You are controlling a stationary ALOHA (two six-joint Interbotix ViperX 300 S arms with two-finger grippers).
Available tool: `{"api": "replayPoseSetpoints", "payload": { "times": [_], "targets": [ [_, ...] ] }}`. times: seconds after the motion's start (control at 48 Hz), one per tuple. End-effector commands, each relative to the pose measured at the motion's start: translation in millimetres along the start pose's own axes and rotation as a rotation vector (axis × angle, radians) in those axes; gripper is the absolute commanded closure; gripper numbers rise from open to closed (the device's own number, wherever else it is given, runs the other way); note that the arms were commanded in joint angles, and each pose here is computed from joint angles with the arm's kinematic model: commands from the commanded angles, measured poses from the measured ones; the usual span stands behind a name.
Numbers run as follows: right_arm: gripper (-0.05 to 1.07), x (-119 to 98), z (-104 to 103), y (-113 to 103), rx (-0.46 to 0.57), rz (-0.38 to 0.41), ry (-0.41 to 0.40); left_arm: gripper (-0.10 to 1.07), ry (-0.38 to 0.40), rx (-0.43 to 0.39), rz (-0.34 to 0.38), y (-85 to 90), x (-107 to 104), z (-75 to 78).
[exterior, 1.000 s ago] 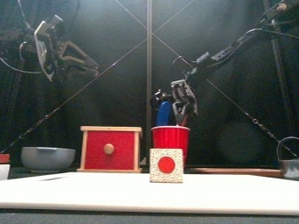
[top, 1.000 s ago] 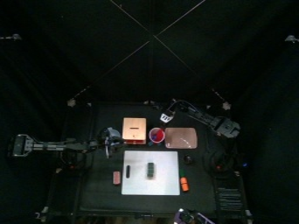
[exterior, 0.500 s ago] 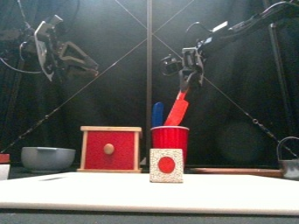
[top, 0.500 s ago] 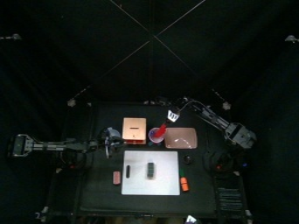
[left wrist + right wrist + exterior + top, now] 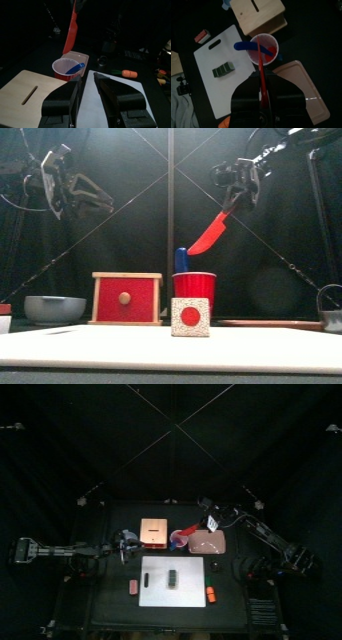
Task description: Grab knife with other hand
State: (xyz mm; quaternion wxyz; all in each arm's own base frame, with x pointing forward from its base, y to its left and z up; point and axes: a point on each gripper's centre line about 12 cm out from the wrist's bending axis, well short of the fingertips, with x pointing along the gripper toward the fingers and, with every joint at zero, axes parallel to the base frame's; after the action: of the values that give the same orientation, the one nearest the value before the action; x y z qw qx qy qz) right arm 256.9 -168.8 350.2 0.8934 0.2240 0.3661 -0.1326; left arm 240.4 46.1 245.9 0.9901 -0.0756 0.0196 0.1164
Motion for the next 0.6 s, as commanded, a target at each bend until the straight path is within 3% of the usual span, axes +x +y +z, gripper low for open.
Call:
{"api": "replayPoseSetpoints", "payload": {
  "times": [0.0, 0.188, 0.354, 0.583],
  "targets": [
    [0.86, -9, -12, 10, -0.020, -0.007, -0.081, 0.27, -0.029, 0.008, -0.004, -0.9, 2, 8.0],
    [0.86, -8, -52, 27, -0.076, -0.039, -0.297, 0.23, -0.032, 0.024, -0.017, -3.0, 3, 9.0],
    [0.86, -4, -85, 47, -0.177, -0.021, -0.467, 0.11, -0.033, 0.028, -0.025, -5.2, 4, 12.1],
    [0.87, 24, -123, 73, -0.303, 0.064, -0.542, -0.04, 0.036, 0.060, -0.061, -14.3, 15, 8.8]
  ]
}}
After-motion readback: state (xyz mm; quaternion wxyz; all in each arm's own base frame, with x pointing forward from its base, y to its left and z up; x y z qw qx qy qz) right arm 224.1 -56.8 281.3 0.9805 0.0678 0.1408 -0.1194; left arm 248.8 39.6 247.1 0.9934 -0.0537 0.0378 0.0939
